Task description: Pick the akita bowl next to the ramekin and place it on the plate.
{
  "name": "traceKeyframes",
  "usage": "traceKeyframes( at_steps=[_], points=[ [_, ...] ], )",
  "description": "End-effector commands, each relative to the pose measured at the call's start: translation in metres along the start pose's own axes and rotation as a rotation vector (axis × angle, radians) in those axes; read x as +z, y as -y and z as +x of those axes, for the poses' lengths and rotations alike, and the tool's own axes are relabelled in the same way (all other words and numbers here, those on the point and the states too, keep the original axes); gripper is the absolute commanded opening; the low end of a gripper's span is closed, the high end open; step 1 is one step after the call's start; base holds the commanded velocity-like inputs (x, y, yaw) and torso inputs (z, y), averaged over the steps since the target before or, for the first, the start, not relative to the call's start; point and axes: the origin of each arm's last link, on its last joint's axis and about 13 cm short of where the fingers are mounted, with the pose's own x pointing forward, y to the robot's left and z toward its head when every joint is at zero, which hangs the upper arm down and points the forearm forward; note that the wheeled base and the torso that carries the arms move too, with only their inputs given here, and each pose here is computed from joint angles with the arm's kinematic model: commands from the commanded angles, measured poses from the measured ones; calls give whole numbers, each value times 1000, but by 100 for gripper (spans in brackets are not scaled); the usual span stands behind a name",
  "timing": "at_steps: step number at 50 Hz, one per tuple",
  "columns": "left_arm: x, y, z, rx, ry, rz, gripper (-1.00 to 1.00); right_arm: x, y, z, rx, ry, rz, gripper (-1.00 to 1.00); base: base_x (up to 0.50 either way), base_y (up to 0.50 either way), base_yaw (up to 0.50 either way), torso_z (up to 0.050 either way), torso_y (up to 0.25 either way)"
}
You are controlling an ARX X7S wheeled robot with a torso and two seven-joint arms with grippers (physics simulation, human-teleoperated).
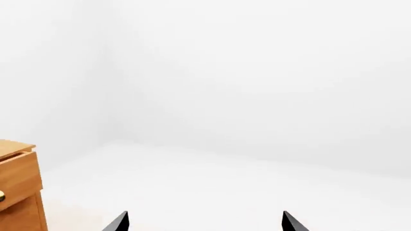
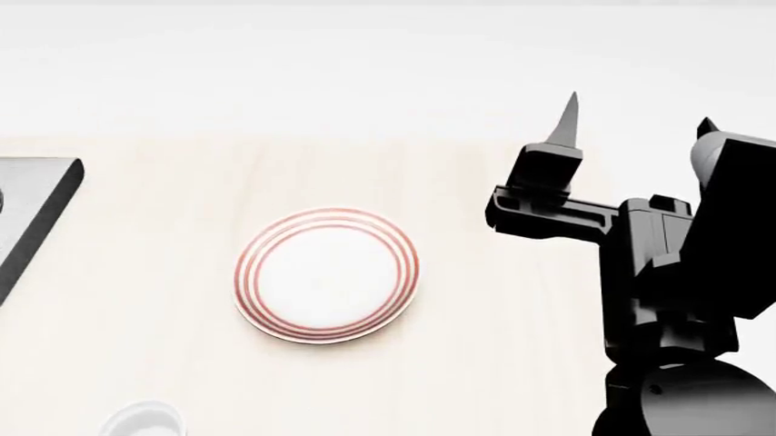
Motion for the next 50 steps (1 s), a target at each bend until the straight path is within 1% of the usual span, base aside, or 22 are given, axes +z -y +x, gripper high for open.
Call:
traceKeyframes(
  at_steps=[1, 5, 7, 9, 11, 12, 13, 16, 23, 29, 32, 34, 35, 36, 44, 50],
  points=[
    [6, -5, 22, 124, -129, -14, 100, 1, 0, 0, 2, -1, 3, 100, 0, 0, 0, 0, 0],
    [2, -10, 22, 175, -168, -83, 100, 1, 0, 0, 4, -2, 5, 100, 0, 0, 0, 0, 0],
    [-1, -10, 22, 184, -190, -70, 100, 0, 0, 0, 3, -2, 6, 100, 0, 0, 0, 0, 0],
    [-6, -11, 22, 193, -210, -81, 100, 0, 0, 0, 3, -1, 6, 100, 0, 0, 0, 0, 0],
    [-11, -12, 21, 200, -229, -107, 100, 1, 0, 0, 3, -1, 7, 100, 0, 0, 0, 0, 0],
    [-11, -12, 21, 197, -236, -130, 100, 1, 0, 0, 3, -2, 7, 100, 0, 0, 0, 0, 0],
    [-14, -12, 21, 186, -256, -137, 100, 0, 0, 0, 4, -3, 7, 100, 0, 0, 0, 0, 0],
    [-22, -11, 19, 180, -312, -141, 100, 1, 0, 0, 3, -2, 7, 100, 0, 0, 0, 0, 0],
    [-30, -12, 14, 207, -365, -154, 100, 1, 0, 0, 3, -2, 8, 100, 0, 0, 0, 0, 0],
    [-31, -10, 14, 210, -392, -166, 100, 0, 0, 0, 3, -2, 8, 100, 0, 0, 0, 0, 0],
    [-31, -9, 12, 213, -405, -182, 100, 0, 0, 0, 3, -2, 8, 100, 0, 0, 0, 0, 0],
    [-33, -9, 12, 226, -410, -221, 100, 0, 0, 0, 3, -1, 9, 100, 0, 0, 0, 0, 0],
    [-33, -9, 11, 224, -421, -200, 100, 0, 0, 0, 4, -2, 9, 100, 0, 0, 0, 0, 0],
    [-34, -9, 11, 225, -424, -222, 100, 0, 0, 0, 3, -1, 9, 100, 0, 0, 0, 0, 0],
    [-49, -10, 4, 230, -486, -213, 100, 0, 0, 0, 3, -1, 10, 100, 0, 0, 0, 0, 0],
    [-56, -10, 0, 225, -515, -225, 100, 0, 0, 0, 2, -1, 10, 100, 0, 0, 0, 0, 0]
  ],
)
